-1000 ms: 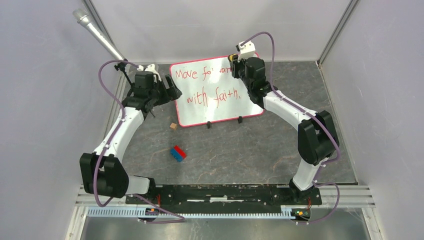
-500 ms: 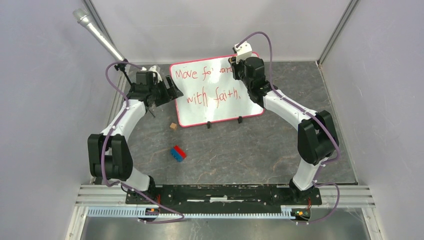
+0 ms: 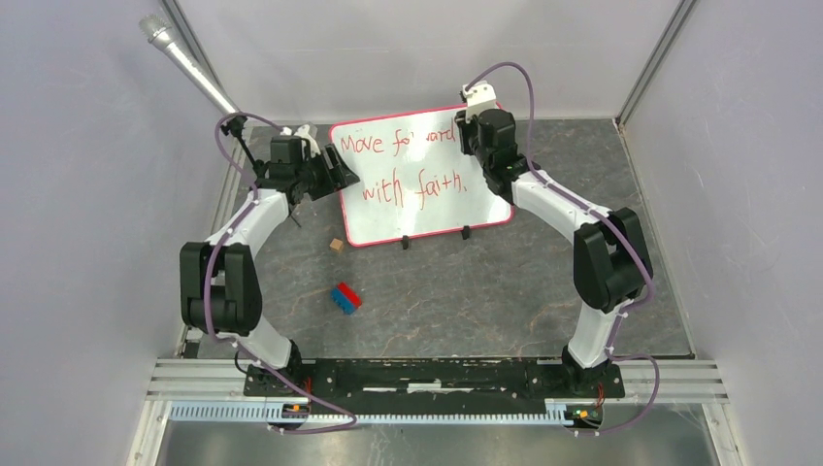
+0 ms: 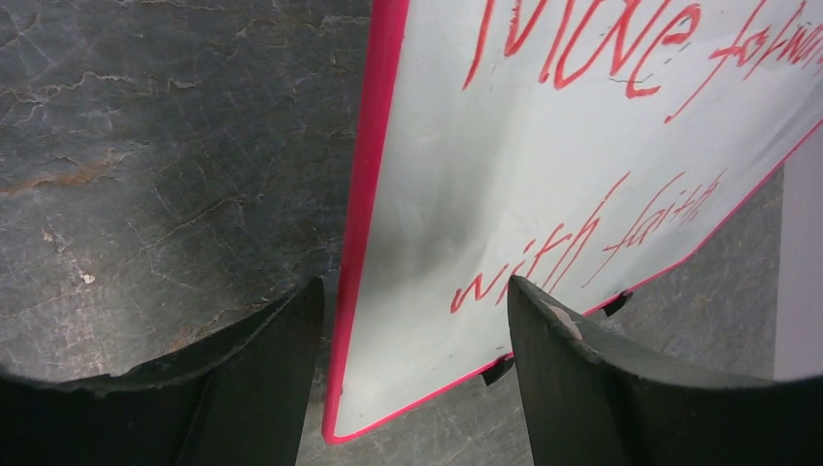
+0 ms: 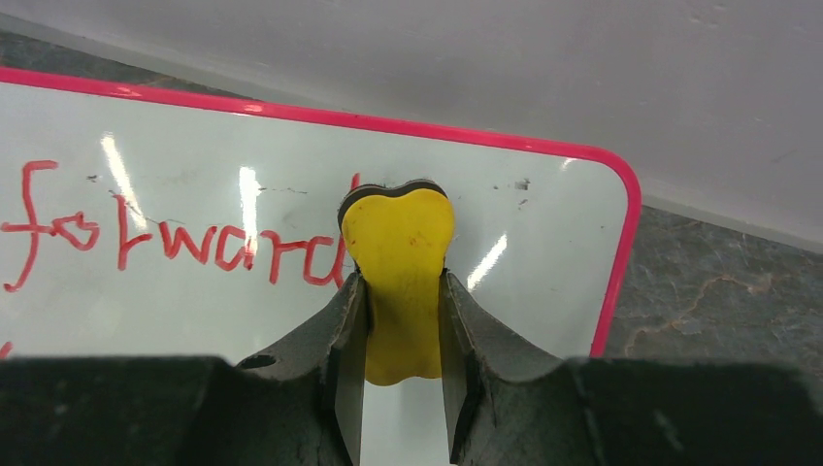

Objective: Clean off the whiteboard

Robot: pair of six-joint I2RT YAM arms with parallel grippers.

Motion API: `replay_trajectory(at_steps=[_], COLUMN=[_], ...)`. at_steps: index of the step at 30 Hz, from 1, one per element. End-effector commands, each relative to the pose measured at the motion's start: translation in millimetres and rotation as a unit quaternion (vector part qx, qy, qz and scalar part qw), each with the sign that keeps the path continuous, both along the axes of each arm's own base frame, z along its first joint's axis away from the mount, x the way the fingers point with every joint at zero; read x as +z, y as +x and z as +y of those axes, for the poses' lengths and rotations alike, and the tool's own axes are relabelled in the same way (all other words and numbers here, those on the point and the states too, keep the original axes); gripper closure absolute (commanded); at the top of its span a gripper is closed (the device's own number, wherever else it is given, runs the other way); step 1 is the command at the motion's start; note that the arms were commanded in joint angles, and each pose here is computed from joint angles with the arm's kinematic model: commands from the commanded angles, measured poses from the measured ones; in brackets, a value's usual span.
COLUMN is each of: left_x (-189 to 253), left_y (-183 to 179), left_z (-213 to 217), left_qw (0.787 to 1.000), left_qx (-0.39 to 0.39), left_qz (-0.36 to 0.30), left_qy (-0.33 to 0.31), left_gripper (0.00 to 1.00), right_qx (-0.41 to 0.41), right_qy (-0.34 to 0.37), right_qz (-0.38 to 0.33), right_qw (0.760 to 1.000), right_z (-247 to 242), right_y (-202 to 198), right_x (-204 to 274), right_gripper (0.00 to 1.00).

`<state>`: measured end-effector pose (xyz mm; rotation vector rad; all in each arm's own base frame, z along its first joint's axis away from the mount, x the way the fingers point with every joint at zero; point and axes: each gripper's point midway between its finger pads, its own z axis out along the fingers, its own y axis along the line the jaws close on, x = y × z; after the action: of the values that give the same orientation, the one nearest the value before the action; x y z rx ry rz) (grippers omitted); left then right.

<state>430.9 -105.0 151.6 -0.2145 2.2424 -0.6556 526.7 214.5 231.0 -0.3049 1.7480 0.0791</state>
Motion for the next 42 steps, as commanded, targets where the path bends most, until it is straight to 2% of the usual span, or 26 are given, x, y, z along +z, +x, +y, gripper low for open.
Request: replay_trajectory(at_steps=[1, 4, 8, 14, 18, 22, 26, 36, 40, 42], left_x=[9, 11, 15, 12, 9, 8, 10, 11, 9, 8], left_y=[15, 20, 27, 26, 25, 24, 24, 23, 24, 24], left_z=[-2, 2, 0, -1, -3, -6, -6, -1, 4, 6], left_qw=[1.000, 1.000, 0.999, 0.997, 0.997, 0.998, 0.998, 0.998, 0.997, 0.997], left_qx=[0.005, 0.007, -0.031, -0.062, -0.065, -0.064, -0.058, -0.049, -0.040, -0.038], left_qz=[-0.019, -0.014, -0.015, -0.021, -0.022, -0.023, -0.027, -0.034, -0.037, -0.037], left_qy=[-0.018, -0.002, 0.019, 0.033, 0.028, 0.018, 0.017, 0.034, 0.051, 0.055], left_gripper=[0.26, 0.24, 0.21, 0.19, 0.22, 0.30, 0.34, 0.41, 0.44, 0.44], right_qx=[-0.010, -0.008, -0.005, 0.000, -0.004, -0.005, -0.003, 0.006, 0.011, 0.011], right_qy=[0.013, 0.013, 0.014, 0.011, 0.007, 0.011, 0.012, -0.009, -0.021, -0.024], right_qz=[-0.022, -0.021, -0.020, -0.017, -0.014, -0.016, -0.021, -0.016, -0.015, -0.015], right_qw=[1.000, 1.000, 1.000, 1.000, 1.000, 1.000, 1.000, 1.000, 1.000, 1.000], right_z=[-1, 1, 3, 7, 5, 3, 2, 3, 3, 3], right_y=[11, 16, 18, 23, 22, 18, 16, 20, 23, 24], right_x=[18, 18, 17, 17, 18, 25, 27, 14, 10, 9], right_gripper=[0.73, 0.73, 0.71, 0.63, 0.48, 0.36, 0.35, 0.45, 0.33, 0.31])
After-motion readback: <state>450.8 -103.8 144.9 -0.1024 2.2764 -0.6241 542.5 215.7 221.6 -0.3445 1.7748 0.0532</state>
